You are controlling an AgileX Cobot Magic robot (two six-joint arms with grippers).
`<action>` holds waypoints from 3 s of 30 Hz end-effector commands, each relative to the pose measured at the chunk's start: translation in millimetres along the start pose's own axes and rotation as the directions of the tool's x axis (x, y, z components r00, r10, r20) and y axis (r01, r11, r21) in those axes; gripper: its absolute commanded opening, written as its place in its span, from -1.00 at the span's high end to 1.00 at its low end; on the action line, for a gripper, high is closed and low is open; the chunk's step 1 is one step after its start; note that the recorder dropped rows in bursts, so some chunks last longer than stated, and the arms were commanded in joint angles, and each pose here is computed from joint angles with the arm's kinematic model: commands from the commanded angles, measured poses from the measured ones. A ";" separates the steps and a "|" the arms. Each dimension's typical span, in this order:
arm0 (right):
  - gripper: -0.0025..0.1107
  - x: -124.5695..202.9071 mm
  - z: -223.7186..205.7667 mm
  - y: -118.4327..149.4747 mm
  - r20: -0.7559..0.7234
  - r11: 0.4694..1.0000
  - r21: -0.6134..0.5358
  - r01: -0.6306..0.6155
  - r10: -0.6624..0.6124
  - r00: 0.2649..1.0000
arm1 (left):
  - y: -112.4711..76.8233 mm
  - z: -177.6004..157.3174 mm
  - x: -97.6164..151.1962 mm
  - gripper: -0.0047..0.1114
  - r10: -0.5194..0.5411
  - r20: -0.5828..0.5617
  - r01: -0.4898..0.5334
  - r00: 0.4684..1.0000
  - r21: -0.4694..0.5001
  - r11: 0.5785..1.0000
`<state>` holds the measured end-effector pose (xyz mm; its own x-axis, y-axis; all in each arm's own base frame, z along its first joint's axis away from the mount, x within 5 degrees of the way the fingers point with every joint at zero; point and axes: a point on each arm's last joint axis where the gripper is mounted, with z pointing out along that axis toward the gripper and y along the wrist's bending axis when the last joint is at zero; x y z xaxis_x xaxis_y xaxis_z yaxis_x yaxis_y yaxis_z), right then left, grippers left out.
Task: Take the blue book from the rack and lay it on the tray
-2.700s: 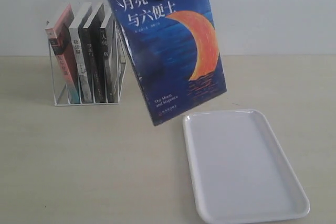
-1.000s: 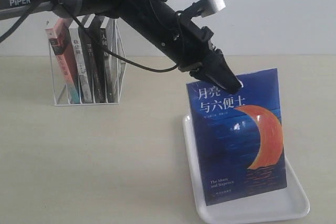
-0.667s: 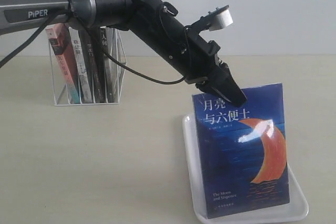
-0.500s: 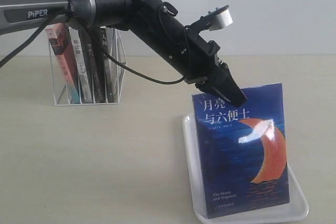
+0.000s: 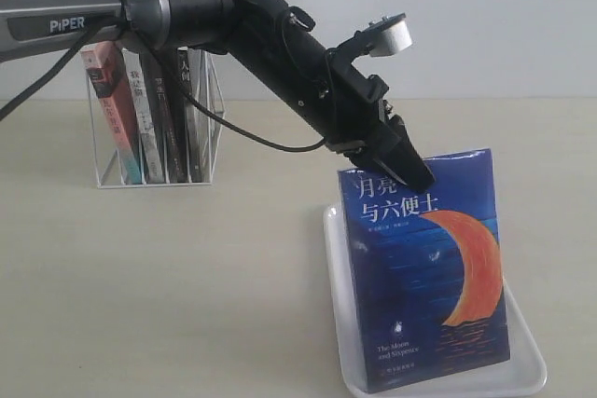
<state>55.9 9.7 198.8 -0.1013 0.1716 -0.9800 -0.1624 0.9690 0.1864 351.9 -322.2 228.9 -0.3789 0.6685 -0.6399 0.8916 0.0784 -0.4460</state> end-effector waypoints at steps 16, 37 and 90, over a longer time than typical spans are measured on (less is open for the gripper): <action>0.96 -1.7 -0.5 0.2 0.018 1.000 -0.001 0.004 -0.004 1.000 | 4.0 -0.6 -6.0 0.20 0.037 0.035 -0.034 0.999 -0.077 0.996; 0.96 -1.7 -0.5 0.2 0.018 1.000 -0.001 0.004 -0.004 1.000 | -3.4 -21.8 -18.4 0.20 0.120 0.048 -0.108 0.992 -0.205 0.973; 0.96 -1.3 -0.5 0.1 0.014 1.000 0.000 0.004 -0.004 1.000 | -132.0 -48.7 104.9 0.84 -0.201 0.457 0.200 0.866 0.050 0.978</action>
<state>55.9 9.8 198.8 -0.1020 0.1749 -0.9793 -0.1625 0.9683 0.1899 222.9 -235.8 251.6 -0.6080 0.2887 -0.7396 0.7939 0.2103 -0.5706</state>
